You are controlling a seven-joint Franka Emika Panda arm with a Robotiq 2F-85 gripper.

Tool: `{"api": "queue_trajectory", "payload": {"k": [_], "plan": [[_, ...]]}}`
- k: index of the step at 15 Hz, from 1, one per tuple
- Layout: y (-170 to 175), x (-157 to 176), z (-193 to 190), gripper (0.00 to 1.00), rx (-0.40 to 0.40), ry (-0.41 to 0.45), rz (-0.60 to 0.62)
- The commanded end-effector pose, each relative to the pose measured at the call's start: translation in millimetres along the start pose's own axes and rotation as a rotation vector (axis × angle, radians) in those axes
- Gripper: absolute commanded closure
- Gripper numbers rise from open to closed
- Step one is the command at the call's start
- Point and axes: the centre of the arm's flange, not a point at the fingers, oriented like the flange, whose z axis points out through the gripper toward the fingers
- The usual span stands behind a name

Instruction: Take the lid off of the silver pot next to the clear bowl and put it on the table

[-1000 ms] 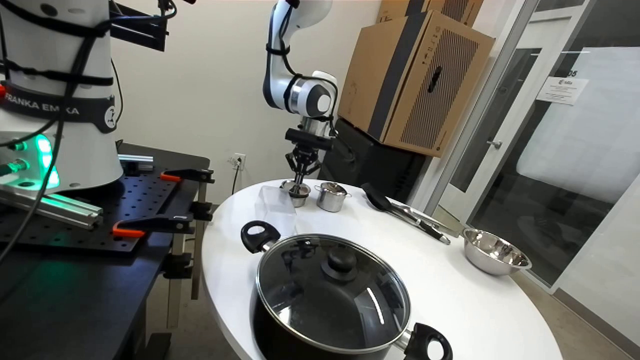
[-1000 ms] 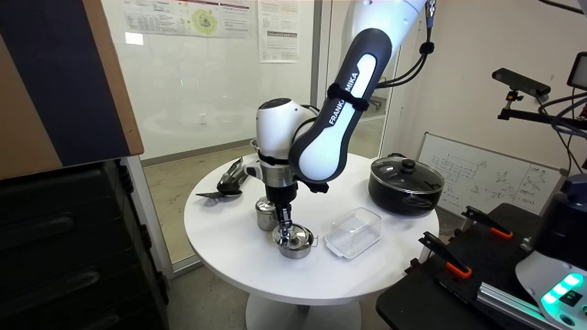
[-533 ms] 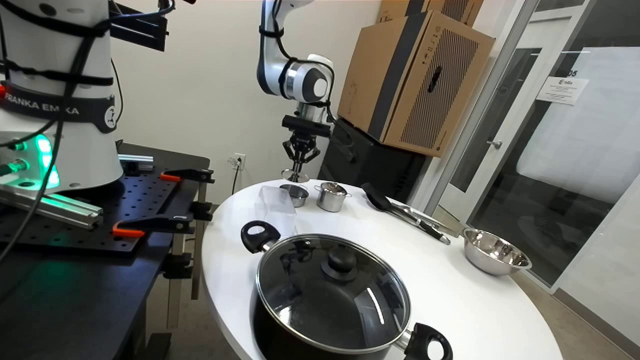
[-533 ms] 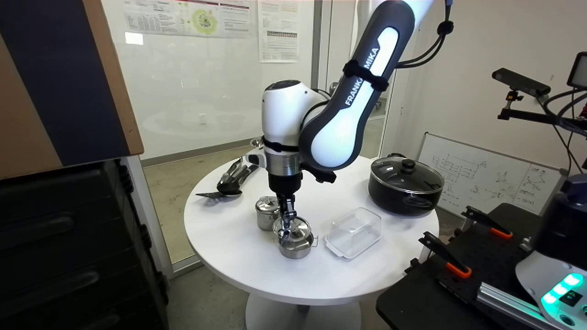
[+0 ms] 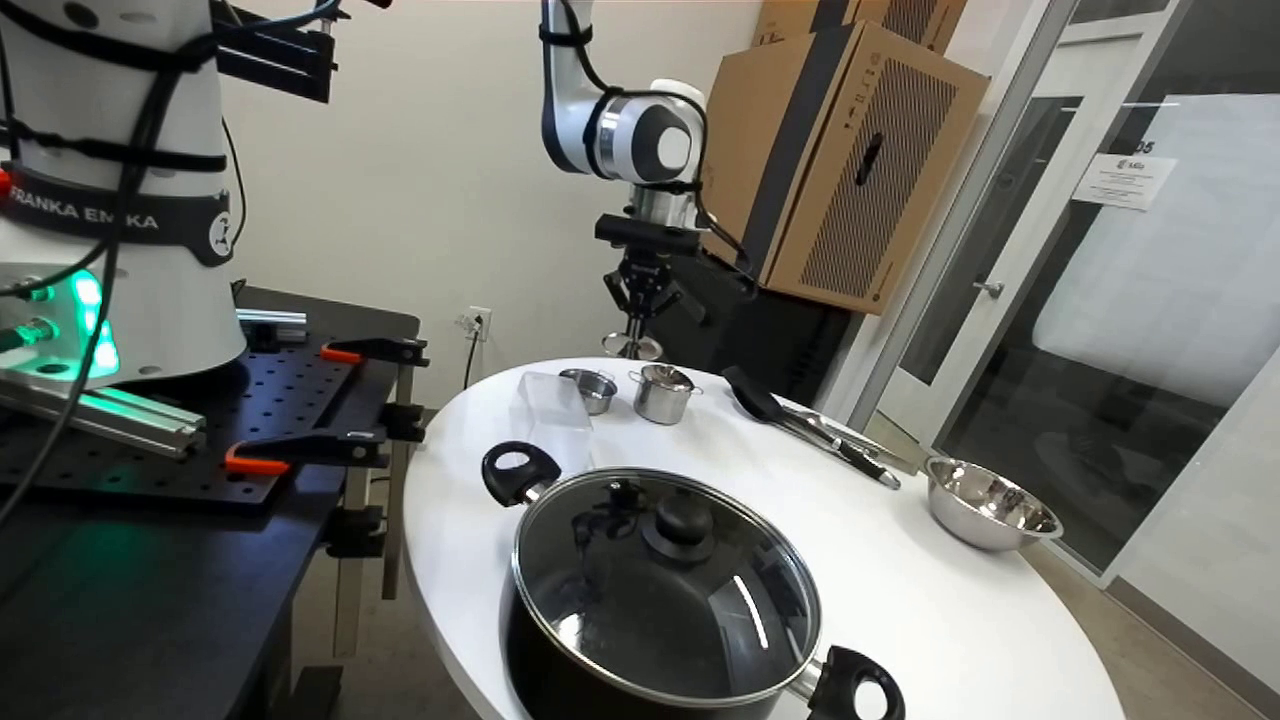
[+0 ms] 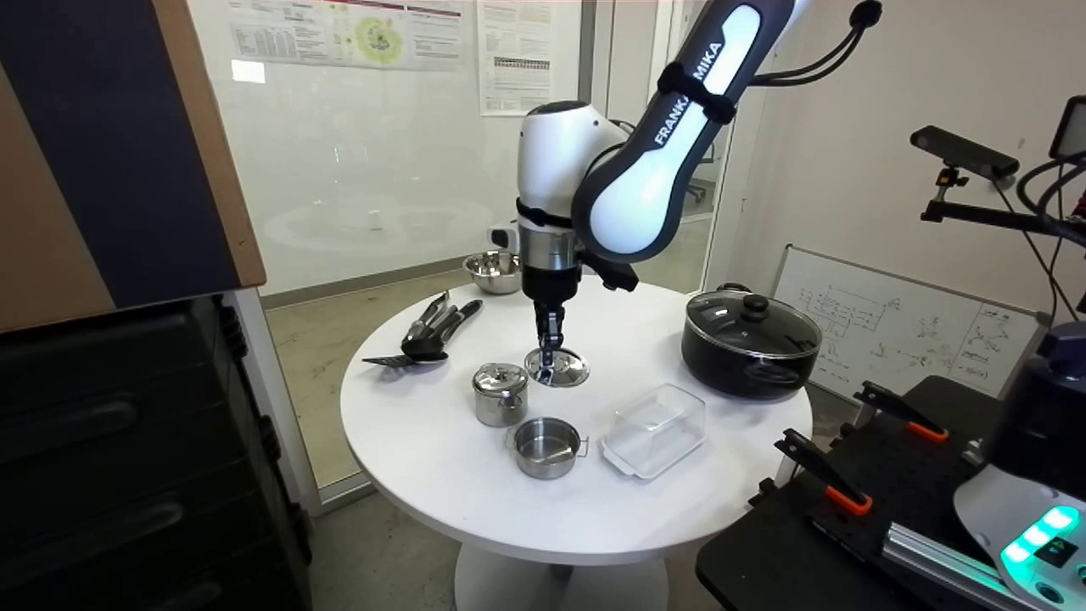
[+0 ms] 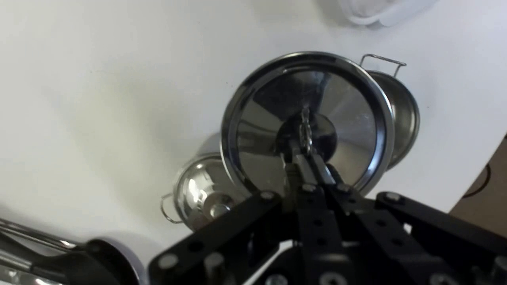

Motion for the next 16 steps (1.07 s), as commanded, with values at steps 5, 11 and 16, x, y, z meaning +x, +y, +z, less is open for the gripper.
{"api": "queue_trajectory", "payload": {"k": [5,11,16], "plan": [[77.2,-39.6,30.5,1.00,0.050,-0.024,0.240],[117.2,-53.6,93.1,1.00,0.114,-0.077,0.384],[124.0,-47.4,136.0,1.00,0.152,-0.113,0.438]]}}
